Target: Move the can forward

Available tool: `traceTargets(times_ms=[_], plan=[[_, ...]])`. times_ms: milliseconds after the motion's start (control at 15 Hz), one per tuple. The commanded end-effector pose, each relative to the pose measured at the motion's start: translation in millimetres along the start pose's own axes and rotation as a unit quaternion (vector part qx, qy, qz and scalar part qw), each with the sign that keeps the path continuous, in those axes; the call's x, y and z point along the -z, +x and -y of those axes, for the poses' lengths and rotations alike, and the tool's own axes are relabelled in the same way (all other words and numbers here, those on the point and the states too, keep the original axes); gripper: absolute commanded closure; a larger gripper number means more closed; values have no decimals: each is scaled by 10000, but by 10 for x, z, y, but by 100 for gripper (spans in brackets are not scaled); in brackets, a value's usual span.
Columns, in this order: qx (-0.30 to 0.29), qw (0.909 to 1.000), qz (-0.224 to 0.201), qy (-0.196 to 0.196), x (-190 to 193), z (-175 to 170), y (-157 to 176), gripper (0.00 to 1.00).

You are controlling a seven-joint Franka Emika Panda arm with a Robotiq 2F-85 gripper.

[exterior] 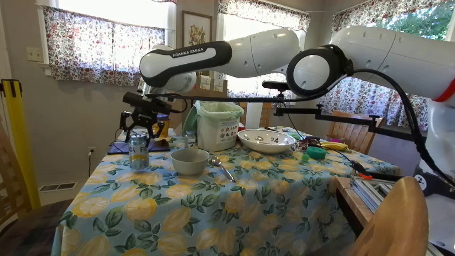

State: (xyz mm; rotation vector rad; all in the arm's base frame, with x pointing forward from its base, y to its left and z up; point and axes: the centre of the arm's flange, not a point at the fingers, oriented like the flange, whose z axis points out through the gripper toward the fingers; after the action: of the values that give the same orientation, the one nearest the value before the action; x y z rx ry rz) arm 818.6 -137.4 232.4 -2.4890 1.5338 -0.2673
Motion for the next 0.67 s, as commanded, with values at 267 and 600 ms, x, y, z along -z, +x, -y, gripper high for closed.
traceTargets(times_ms=[267,600], plan=[[823,9950,547,146,35,472,178,57],[1253,9908,507,108,81,120,-201,32]])
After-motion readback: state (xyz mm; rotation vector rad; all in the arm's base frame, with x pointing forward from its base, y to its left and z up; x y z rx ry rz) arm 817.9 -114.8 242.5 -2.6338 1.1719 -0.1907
